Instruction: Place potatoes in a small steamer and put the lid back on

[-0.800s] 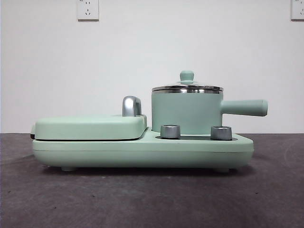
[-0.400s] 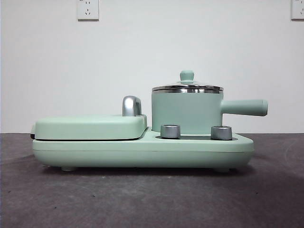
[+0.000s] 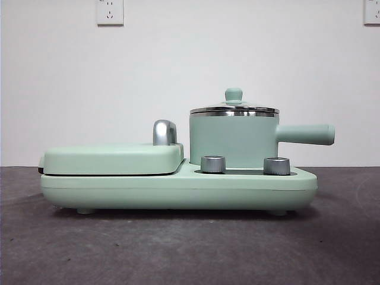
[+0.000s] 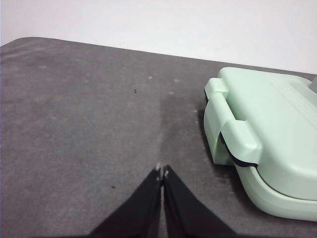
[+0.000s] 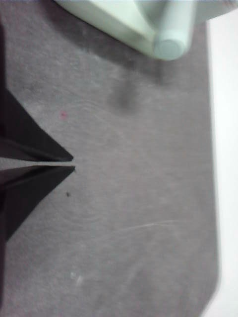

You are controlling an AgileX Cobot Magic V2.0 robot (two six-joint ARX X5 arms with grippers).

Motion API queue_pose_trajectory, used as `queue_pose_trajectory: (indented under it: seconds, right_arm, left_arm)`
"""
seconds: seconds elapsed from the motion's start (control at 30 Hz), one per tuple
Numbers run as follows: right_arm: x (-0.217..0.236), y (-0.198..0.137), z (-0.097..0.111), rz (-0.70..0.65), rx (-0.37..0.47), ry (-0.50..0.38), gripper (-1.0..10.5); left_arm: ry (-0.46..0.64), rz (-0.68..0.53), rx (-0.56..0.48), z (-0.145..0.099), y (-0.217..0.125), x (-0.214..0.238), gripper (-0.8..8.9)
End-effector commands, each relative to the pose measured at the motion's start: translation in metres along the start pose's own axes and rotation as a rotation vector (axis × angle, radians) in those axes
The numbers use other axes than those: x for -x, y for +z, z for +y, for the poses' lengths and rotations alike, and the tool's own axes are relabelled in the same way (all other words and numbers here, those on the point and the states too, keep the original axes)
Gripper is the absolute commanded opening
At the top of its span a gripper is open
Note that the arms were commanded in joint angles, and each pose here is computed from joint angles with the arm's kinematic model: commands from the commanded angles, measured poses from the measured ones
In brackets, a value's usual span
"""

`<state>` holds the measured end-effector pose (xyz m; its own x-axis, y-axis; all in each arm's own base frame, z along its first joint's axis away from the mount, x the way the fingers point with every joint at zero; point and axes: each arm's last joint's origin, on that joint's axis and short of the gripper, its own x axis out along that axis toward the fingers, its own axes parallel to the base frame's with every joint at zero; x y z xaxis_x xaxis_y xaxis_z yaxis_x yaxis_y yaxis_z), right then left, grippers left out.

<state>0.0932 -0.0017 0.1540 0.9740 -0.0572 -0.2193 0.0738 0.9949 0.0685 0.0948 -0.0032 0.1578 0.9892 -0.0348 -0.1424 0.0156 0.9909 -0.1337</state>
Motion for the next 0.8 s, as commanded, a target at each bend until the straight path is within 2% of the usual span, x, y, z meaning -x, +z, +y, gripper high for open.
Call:
queue_pose_trajectory:
  seconds: [0.03,0.8]
  right_arm:
    - [-0.0012,-0.0015,0.0000,-0.026,0.043,-0.001,0.1]
    - [-0.0033,-0.0014,0.0002,-0.072,0.061,0.002,0.1]
  left_arm:
    - [0.004,0.006,0.005,0.0008,-0.0051,-0.0019,0.07]
    - [0.004,0.007,0.005,0.0008,-0.0052,-0.0019,0.07]
